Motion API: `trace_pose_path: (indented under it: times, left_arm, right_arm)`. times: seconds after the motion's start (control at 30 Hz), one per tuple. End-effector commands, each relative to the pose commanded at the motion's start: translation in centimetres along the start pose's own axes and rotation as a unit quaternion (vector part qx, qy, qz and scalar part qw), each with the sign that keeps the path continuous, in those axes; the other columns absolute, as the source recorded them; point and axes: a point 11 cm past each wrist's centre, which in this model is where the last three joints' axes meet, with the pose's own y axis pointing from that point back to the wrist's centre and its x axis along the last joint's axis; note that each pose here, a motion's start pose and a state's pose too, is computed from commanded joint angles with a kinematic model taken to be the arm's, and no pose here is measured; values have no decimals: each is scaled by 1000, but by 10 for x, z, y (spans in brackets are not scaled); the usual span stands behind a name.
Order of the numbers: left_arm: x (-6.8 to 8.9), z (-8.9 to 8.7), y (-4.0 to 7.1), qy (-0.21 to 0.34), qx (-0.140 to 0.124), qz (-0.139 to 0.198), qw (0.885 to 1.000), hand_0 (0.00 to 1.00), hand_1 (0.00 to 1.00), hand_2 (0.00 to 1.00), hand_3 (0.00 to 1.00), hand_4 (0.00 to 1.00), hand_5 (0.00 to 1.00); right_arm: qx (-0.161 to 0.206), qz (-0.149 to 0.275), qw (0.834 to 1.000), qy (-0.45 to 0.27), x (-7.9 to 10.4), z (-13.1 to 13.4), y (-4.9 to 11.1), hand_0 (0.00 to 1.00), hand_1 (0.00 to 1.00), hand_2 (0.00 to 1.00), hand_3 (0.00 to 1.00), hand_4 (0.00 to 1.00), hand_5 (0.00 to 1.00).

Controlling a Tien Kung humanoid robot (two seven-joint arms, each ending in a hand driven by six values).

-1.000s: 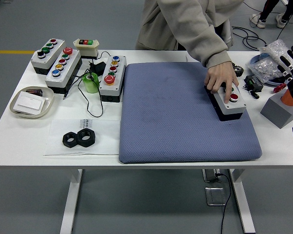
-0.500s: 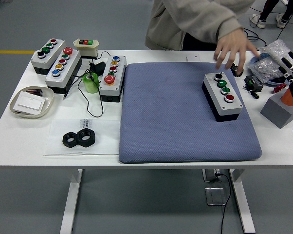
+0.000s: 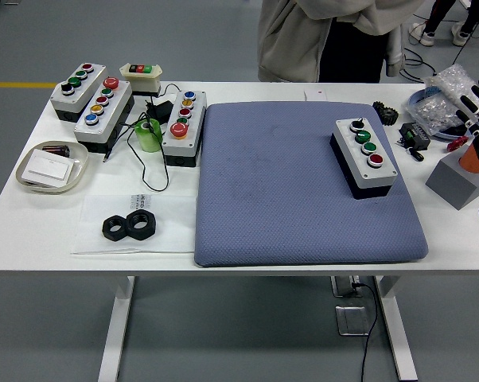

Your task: Pick up the button,place it on the desk,press the button,press the button

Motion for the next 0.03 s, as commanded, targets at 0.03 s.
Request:
trace_pose_path:
  times: [0.03]
  left_arm:
    - [0,0,0,0,0,0,1000,761,794,870,791,557,998]
  right_arm:
    - [0,0,1000,-1,0,0,0,913,816,865,869,622,288]
